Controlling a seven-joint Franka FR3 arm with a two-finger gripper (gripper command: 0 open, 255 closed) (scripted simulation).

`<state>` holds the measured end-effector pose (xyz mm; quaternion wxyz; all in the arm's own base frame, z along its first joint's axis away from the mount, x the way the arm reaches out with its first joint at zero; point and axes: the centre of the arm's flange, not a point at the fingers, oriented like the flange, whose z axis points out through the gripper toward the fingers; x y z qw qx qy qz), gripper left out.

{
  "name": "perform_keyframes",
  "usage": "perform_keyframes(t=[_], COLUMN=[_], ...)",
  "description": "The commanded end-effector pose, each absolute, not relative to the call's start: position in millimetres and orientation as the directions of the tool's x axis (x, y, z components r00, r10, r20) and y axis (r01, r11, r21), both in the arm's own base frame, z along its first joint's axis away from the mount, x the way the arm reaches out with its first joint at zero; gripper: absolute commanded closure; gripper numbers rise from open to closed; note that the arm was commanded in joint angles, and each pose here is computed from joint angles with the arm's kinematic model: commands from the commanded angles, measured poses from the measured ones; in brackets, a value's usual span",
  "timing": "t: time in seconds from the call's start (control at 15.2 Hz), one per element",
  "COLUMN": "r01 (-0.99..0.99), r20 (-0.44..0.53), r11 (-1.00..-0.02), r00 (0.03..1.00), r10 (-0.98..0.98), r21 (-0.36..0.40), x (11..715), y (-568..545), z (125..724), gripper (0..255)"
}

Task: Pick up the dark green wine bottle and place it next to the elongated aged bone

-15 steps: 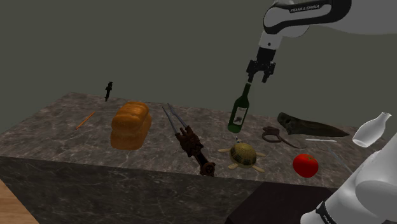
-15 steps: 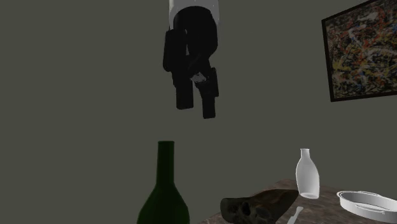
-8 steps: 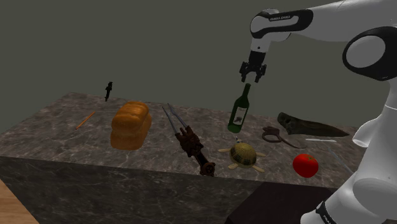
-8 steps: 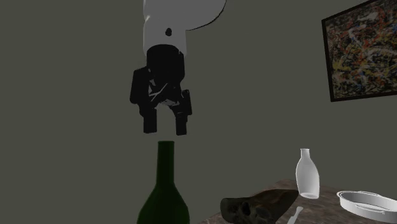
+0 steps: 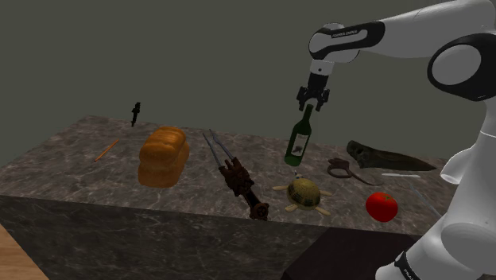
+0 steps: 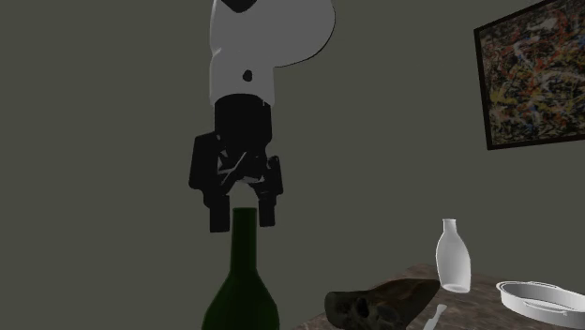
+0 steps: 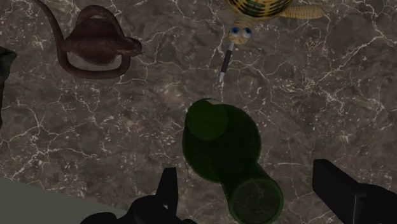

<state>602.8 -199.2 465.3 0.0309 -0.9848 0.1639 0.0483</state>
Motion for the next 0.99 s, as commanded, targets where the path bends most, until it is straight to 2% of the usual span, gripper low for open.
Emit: perform_keyframes(t=[0.0,0.33,0.4,0.92], r01=[-0.326,-0.326,-0.326,-0.326], r20=[-0.105,-0.105,-0.105,-0.105], r11=[-0.944,-0.944,-0.944,-0.944], r00=[0.942,0.942,0.942,0.942], r10=[-0.32,-0.32,-0.32,-0.32], r21=[-0.045,-0.045,-0.045,-0.045], x=[603.0,603.0,603.0,602.9], y=[-199.6,-199.5,-199.5,-199.4], z=[464.0,464.0,464.0,464.1], gripper=[0,0,255,255])
